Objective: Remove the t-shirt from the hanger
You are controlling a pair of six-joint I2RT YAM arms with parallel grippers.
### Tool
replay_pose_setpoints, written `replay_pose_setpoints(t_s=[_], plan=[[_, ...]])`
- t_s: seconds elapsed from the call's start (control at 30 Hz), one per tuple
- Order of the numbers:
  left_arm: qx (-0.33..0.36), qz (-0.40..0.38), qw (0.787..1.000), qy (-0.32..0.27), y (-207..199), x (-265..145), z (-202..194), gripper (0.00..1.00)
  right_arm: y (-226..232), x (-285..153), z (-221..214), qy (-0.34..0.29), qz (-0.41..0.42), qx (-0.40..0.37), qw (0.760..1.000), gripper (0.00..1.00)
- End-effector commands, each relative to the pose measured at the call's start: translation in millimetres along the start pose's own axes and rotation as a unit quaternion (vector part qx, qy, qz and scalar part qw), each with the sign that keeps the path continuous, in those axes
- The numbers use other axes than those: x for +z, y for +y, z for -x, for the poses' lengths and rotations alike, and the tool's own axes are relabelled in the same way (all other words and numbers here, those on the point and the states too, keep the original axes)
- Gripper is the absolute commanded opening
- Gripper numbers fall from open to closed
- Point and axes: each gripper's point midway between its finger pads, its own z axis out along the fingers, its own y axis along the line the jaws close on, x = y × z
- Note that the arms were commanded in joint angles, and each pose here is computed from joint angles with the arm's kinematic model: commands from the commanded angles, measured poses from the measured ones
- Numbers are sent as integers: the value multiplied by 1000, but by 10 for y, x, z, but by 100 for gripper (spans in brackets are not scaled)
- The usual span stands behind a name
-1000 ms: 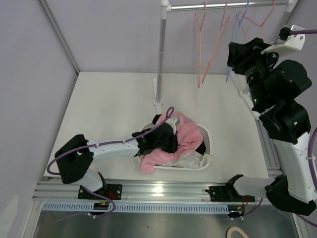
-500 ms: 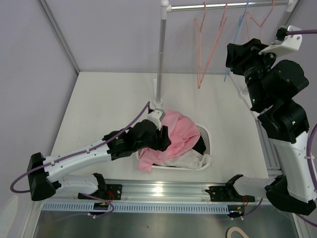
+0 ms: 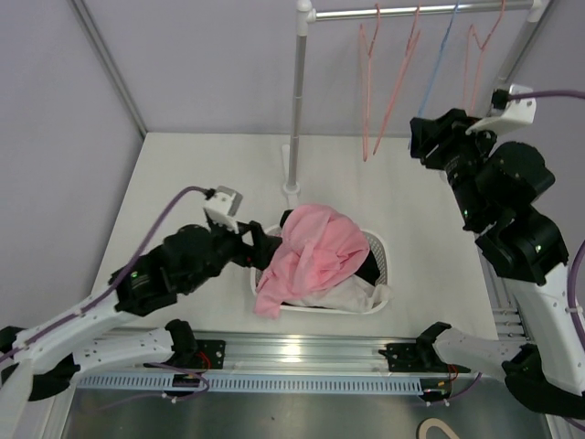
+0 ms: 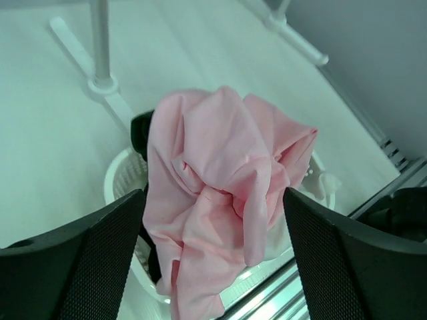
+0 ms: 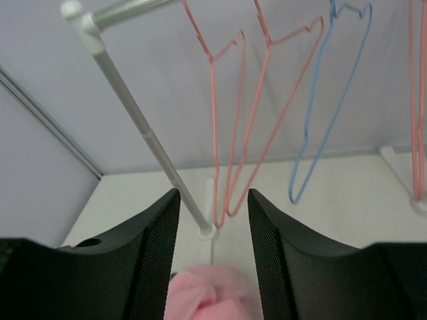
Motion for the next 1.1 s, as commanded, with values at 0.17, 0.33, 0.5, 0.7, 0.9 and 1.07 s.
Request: replay_pose_setpoints(t_s=[0.17, 0.33, 0.5, 0.7, 0.9, 1.07], plan=[[47, 18, 997, -63, 313, -494, 290, 99, -331, -564, -628, 66, 10, 13, 998, 62], [46, 14, 997, -66, 342, -533, 241, 100, -635, -800, -1202, 115, -11, -12, 993, 100], [37, 12, 996, -82, 394, -608, 236, 99, -658, -997, -1468, 138, 24, -11, 990, 99], [22, 5, 995, -100, 479, -743, 178, 100, -764, -1146, -1789, 168, 32, -25, 985, 99], [14, 19, 994, -104, 587, -792, 108, 100, -819, -1173, -1831, 176, 28, -43, 983, 100], [19, 32, 994, -102, 626, -791, 124, 100, -843, -1193, -1820, 178, 22, -43, 983, 99]])
